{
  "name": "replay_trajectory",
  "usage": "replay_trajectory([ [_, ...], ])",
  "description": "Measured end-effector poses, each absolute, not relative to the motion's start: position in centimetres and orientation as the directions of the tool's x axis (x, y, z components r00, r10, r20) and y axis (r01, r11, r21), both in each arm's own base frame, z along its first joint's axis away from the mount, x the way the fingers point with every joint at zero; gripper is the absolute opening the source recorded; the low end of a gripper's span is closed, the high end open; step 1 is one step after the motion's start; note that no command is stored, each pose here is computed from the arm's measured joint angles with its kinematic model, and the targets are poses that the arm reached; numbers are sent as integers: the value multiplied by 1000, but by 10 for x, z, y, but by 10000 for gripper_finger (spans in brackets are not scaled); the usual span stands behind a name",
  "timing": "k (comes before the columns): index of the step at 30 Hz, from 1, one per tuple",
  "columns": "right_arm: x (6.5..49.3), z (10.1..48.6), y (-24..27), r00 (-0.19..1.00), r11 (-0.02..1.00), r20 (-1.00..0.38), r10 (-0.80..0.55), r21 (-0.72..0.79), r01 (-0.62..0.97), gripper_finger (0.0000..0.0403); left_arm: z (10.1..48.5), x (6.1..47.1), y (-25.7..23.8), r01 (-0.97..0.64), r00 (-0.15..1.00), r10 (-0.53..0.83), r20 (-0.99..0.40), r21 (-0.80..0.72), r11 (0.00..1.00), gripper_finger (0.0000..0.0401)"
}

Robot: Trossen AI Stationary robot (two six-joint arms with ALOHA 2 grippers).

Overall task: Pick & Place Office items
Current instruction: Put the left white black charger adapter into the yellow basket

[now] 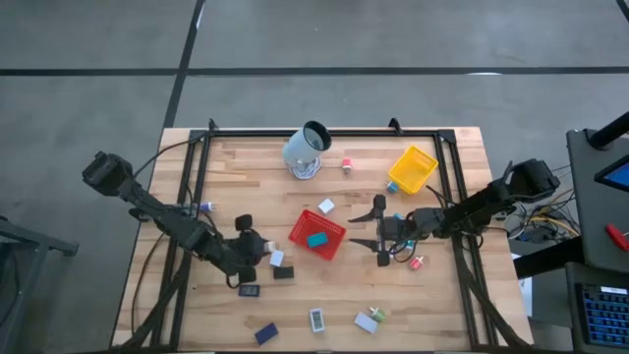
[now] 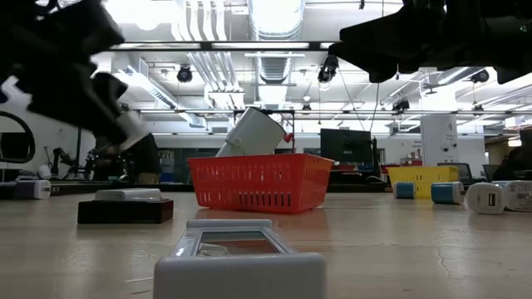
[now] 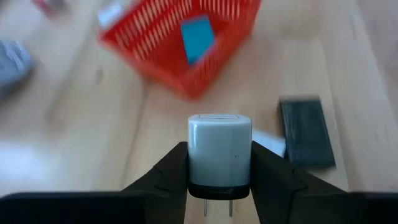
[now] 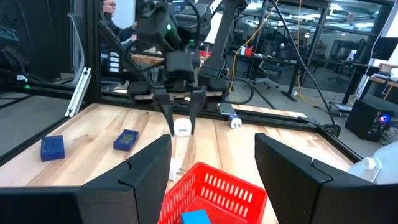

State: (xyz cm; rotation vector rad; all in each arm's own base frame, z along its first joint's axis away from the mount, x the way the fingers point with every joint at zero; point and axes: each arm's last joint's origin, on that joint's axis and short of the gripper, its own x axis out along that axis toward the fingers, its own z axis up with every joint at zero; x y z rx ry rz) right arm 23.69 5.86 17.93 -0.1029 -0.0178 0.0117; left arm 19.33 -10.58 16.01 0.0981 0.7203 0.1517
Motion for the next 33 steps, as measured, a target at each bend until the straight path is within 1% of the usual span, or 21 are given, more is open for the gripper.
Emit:
replay_trajectory([
  [4,237,181,59,999,995,37,15,-97,-12,224,166,202,-106,-96,832,177,-525,177,980,130],
  [10,241,179,61,997,995,58,45,-94,-39,224,170,209,-96,-86,942,136,-307,172,981,130],
  [14,253,174,64,998,994,34,44,-101,-41,224,174,211,-85,-32,979,57,-195,129,991,130],
  [19,280,169,67,999,991,15,30,-130,-28,224,179,219,-71,-5,986,26,-165,126,992,130],
  [24,305,172,69,999,990,36,13,-138,-7,224,185,224,-61,18,993,0,-115,155,988,130],
  [28,317,179,71,997,986,66,41,-166,-30,224,187,226,-55,17,996,-1,-84,181,983,130],
  [33,327,190,60,992,985,108,71,-163,-53,224,192,226,-53,51,998,-45,-33,200,978,130],
])
